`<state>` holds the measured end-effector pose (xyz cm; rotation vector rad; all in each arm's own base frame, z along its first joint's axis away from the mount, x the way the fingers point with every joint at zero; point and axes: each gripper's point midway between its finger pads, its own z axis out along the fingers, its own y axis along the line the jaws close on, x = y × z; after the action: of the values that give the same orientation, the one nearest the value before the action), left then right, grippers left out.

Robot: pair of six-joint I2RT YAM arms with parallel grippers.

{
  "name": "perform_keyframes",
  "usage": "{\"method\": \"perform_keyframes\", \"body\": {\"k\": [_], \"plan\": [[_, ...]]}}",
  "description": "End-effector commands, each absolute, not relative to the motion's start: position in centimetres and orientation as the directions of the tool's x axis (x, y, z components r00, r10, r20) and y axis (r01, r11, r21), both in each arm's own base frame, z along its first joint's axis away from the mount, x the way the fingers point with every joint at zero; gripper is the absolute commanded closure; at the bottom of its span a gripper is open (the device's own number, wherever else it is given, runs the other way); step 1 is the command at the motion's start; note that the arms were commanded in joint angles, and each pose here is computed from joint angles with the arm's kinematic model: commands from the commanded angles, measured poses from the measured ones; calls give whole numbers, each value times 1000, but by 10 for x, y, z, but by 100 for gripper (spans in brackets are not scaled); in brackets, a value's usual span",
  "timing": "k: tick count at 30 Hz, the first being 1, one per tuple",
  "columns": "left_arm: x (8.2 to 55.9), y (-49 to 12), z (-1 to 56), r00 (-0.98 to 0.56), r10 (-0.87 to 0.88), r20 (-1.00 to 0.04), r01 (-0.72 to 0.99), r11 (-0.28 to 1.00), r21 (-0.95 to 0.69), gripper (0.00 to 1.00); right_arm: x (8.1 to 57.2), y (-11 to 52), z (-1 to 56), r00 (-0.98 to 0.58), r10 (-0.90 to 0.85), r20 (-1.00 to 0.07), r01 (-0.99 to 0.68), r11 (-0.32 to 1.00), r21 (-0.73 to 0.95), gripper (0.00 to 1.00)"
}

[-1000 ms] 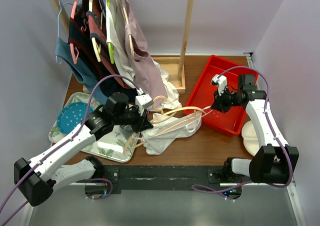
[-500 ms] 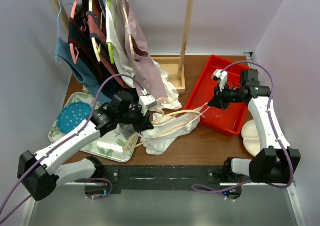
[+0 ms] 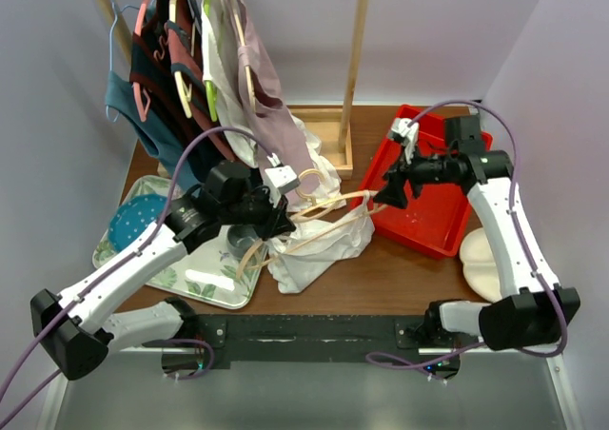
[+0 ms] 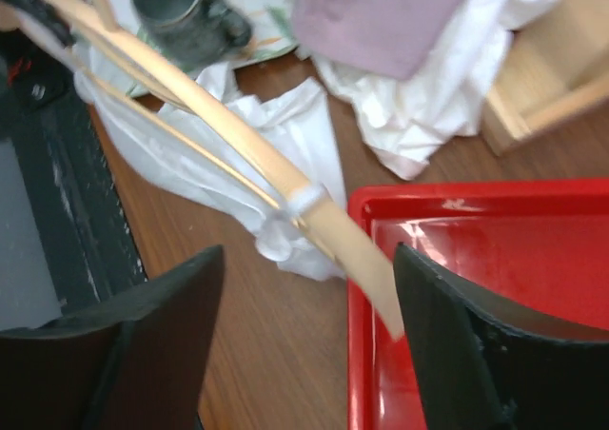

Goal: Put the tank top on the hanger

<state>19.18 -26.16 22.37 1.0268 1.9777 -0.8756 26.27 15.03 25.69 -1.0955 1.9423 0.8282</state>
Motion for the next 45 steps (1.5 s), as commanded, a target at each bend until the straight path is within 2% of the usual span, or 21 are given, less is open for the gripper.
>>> {"method": "perform_keyframes", "body": {"k": [1, 4, 8, 15, 17, 18, 28, 31, 34, 38, 45], "plan": [[211, -249, 280, -328, 311, -892, 836, 535, -121, 100, 285, 105, 316, -284, -302, -910, -786, 617, 40, 21], [223, -241, 300, -320, 292, -901, 794, 602, -87, 100, 295, 82, 329, -263, -248, -933, -704, 710, 10, 19], [244, -234, 331, -315, 243, -918, 723, 688, -66, 100, 302, 68, 318, -285, -128, -950, -623, 778, 82, 16], [286, -232, 415, -235, 122, -964, 602, 797, -46, 100, 300, 63, 256, -368, -58, -928, -599, 778, 189, 16], [302, -235, 422, -238, 113, -965, 565, 824, -43, 100, 299, 65, 249, -364, -52, -930, -610, 768, 196, 16], [306, -233, 445, -203, 79, -976, 554, 831, -48, 100, 298, 64, 248, -361, -49, -931, -607, 770, 195, 16], [368, -216, 491, -142, 0, -990, 375, 925, -54, 100, 291, 64, 236, -369, -34, -929, -611, 762, 215, 16], [368, -213, 504, -116, -20, -993, 379, 923, -63, 100, 289, 65, 237, -366, -31, -930, -613, 760, 215, 16], [350, -219, 511, -104, -34, -994, 463, 883, -78, 100, 289, 65, 238, -365, -30, -931, -613, 760, 216, 16], [329, -220, 486, -154, 3, -988, 519, 851, -78, 100, 289, 65, 237, -370, -28, -928, -612, 759, 221, 16], [307, -184, 464, -180, 49, -982, 442, 897, -36, 100, 290, 64, 235, -378, -27, -925, -609, 761, 226, 16]]}}
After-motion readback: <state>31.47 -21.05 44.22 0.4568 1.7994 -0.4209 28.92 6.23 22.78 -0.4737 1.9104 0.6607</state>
